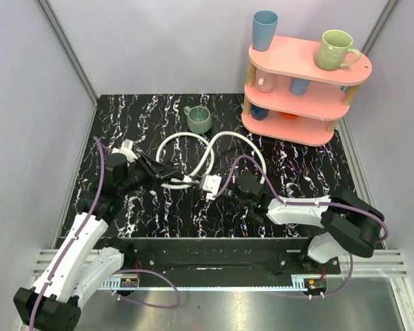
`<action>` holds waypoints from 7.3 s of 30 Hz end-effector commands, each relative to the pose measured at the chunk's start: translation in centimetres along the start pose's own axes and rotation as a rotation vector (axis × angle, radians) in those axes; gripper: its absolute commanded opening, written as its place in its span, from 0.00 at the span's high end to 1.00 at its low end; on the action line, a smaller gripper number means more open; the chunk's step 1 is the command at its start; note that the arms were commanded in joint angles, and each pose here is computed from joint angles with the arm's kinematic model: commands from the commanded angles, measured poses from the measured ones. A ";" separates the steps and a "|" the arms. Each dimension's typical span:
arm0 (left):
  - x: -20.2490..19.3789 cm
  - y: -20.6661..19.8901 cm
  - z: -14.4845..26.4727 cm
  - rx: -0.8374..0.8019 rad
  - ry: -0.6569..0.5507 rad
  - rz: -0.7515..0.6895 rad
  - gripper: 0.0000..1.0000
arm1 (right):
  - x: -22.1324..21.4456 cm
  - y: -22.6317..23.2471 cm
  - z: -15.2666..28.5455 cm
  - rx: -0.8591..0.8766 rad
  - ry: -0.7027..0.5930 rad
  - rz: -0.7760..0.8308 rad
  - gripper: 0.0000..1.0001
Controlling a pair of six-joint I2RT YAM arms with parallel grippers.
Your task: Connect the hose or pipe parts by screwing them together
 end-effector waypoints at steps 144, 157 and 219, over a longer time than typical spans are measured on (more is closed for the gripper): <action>1.4 3.8 -4.4 -0.207 0.101 -0.567 1.00 | -0.8 0.6 3.8 0.132 -0.047 -0.519 0.49; 1.5 2.4 -2.9 -0.136 0.028 -0.335 1.00 | -2.8 3.1 0.9 -0.012 0.081 -0.190 0.14; -4.4 1.9 1.3 -0.770 0.375 -1.040 1.00 | 4.4 2.6 0.1 0.583 -0.231 -0.424 1.00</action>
Point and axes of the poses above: each gripper's point midway between its finger pads, its own z axis back along the fingers, its own y axis along the line the jaws close on, x = y × z, the point moved 6 cm from there along z, back along the fingers, and after that the axes turned 11 degrees about z, right-handed, at the moved point
